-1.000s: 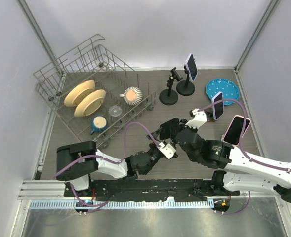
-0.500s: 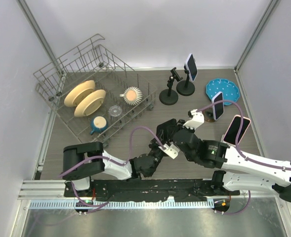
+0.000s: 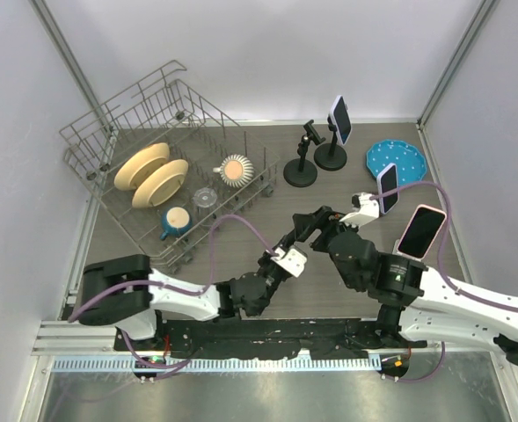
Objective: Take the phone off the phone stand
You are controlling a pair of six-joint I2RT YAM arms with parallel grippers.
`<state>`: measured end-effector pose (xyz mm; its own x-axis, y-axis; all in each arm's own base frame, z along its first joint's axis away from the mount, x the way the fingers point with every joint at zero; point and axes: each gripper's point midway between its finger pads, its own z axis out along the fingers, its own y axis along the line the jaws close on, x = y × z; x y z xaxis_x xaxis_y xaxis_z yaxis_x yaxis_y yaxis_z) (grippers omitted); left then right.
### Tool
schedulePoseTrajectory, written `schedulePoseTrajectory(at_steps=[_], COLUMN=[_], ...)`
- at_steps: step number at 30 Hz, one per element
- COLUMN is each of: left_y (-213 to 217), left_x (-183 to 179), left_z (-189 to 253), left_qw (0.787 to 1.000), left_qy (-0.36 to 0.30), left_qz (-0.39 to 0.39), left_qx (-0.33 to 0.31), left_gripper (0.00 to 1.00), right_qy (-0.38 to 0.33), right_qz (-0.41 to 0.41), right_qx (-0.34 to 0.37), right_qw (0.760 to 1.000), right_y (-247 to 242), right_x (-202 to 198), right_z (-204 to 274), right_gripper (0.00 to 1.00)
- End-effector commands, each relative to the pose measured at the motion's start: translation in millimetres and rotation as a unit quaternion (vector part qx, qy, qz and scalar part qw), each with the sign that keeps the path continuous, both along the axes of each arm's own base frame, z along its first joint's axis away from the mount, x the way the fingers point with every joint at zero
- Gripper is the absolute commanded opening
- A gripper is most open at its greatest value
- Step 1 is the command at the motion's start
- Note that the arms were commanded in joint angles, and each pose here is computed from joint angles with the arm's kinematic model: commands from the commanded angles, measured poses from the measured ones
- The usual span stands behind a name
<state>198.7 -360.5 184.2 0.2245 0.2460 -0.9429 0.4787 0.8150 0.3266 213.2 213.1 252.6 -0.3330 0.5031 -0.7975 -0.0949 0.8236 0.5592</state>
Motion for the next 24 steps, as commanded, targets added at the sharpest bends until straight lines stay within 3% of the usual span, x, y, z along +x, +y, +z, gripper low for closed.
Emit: schedulePoseTrajectory(at_steps=[1,3,7,12,15,24], left_y=[-1,-3,11,19,22,27], left_x=[-9,-14,-8,-14,-20,-24], left_z=[12,10,-20,-52,-64,-85], left_qw=[0.992,0.978,0.950,0.887,0.862,0.818], left_qy=[0.098,0.157,0.274,0.423,0.466,0.530], left_qz=[-0.034,-0.057,-0.063,-0.086,-0.092,-0.090], left_qx=[-0.075,-0.121,-0.134,-0.165,-0.174,-0.202], left_gripper=[0.00,0.00,0.00,0.00,0.00,0.00], right_qy=[-0.043,-0.049,-0.057,-0.059,-0.057,-0.042], right_qz=[-0.013,-0.013,-0.016,-0.005,-0.002,0.023], right_qx=[0.016,0.020,0.009,0.003,-0.003,-0.046], right_qw=[0.999,0.999,0.998,0.998,0.998,0.998], right_y=[-12,-17,-26,-26,-25,-9], right_x=[2,1,0,-3,-3,-2], right_z=[27,31,27,18,13,-7], right_gripper=[0.80,0.82,0.82,0.82,0.82,0.82])
